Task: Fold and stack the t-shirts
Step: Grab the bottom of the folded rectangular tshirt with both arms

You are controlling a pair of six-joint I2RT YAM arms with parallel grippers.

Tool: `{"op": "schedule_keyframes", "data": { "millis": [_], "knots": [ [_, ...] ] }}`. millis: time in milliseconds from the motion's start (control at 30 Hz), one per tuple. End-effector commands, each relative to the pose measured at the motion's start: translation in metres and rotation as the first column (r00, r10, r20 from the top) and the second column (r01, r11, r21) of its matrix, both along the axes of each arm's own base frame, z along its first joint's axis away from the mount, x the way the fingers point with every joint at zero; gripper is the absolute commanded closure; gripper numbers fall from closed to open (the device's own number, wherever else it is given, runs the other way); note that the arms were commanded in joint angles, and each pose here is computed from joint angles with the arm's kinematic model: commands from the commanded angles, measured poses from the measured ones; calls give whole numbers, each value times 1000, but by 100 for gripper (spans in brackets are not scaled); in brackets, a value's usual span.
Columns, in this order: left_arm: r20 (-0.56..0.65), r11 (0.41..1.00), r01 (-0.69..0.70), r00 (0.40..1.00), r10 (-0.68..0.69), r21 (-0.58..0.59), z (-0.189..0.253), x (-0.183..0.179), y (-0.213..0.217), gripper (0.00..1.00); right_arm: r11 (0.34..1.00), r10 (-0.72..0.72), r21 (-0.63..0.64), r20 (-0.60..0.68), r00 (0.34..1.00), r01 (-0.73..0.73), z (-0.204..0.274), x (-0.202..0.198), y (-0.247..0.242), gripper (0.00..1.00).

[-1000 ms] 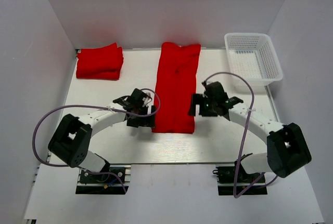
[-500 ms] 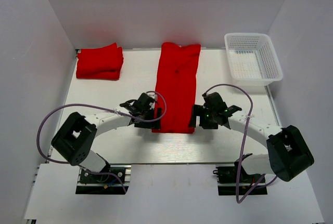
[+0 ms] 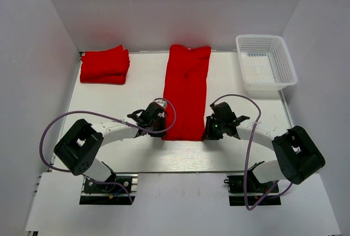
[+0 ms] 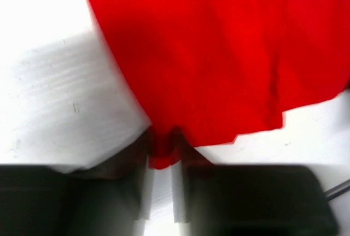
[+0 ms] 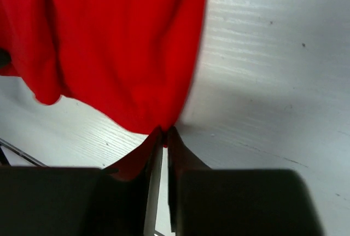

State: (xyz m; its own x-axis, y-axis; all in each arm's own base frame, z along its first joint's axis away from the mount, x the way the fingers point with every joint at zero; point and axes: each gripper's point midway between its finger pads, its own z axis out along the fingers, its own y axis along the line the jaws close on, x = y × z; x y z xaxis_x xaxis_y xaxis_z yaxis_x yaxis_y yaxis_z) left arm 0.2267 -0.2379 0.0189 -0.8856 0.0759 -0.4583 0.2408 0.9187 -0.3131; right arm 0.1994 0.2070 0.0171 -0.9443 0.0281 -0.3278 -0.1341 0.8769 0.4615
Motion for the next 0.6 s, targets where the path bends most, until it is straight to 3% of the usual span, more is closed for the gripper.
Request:
{"op": "schedule_keyframes", "data": {
  "millis": [0, 67, 100, 233, 567],
  "knots": [
    [-85, 999, 5, 996, -1, 49, -22, -28, 15, 78, 1000, 12, 15, -15, 1000, -11, -5, -8, 2, 90],
    [-89, 999, 4, 996, 0, 45, -22, -30, 12, 95, 1000, 5, 17, -3, 1000, -5, -2, -10, 0, 100],
    [-85, 999, -15, 996, 19, 49, -22, -28, 13, 100, 1000, 9, 19, 0, 1000, -9, -2, -11, -1, 100],
    [-73, 998, -30, 997, 33, 51, -16, -35, 19, 100, 999, 22, 27, 15, 1000, -22, 3, -21, -5, 100],
    [-61, 996, -23, 998, 18, -91, 23, -63, 12, 100, 997, 33, 71, -8, 999, -33, 18, -59, -16, 100]
  ]
}}
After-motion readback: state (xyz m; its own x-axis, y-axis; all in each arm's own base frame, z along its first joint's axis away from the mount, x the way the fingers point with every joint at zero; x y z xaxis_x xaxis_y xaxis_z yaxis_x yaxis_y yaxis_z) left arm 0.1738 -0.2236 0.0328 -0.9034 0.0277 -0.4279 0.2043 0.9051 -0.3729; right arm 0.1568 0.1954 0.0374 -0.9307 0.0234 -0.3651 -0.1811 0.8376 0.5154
